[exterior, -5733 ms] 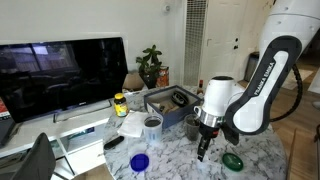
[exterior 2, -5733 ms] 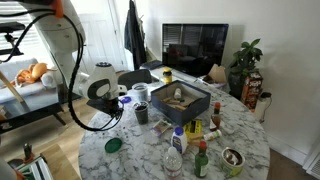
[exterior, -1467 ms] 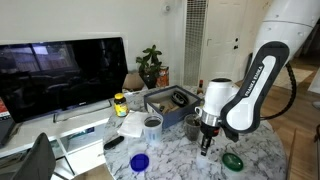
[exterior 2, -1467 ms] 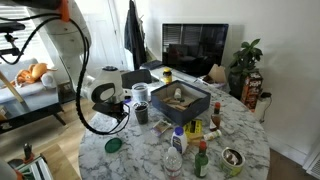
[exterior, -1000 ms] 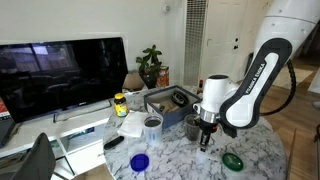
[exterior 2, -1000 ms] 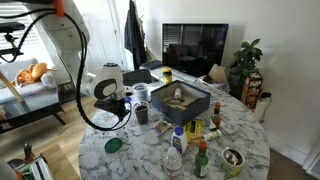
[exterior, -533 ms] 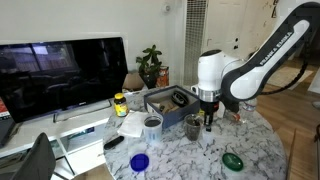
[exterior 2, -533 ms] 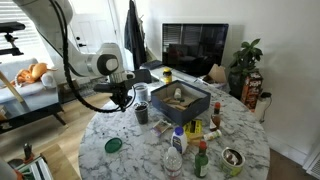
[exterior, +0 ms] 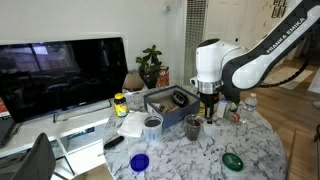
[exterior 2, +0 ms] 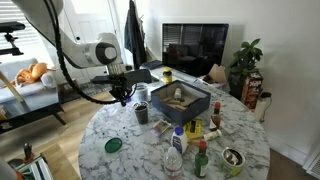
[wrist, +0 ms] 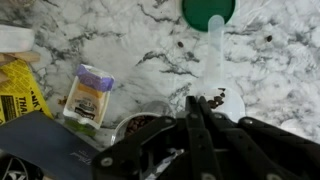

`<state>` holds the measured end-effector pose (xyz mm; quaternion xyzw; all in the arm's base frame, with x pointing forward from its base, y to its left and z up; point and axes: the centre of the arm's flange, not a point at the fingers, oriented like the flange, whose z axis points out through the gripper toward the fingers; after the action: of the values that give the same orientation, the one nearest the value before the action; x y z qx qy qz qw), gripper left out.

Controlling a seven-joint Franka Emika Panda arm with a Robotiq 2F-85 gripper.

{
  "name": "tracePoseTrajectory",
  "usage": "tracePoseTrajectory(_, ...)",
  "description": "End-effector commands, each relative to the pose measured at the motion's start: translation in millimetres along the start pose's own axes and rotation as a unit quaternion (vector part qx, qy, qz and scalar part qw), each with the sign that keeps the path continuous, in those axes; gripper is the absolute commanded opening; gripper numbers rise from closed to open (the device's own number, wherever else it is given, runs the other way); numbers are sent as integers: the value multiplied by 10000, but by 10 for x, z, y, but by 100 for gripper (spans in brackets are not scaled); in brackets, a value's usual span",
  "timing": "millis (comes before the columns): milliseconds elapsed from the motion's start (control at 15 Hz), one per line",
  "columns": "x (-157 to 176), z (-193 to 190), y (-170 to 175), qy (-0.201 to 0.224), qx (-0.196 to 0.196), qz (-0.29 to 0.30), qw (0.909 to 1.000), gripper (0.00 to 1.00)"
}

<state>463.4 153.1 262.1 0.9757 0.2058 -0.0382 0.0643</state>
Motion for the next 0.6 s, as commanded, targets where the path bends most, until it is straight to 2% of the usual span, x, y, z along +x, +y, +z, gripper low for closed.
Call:
tracePoseTrajectory(0, 72, -47, -25, -87, -404, -222, 9989, 1)
tracePoseTrajectory(200, 179, -154, -34, -294, -1153, -680, 9906, 1)
tracePoseTrajectory(533, 381, -61, -203, -759, -2133, -1386, 9641, 1)
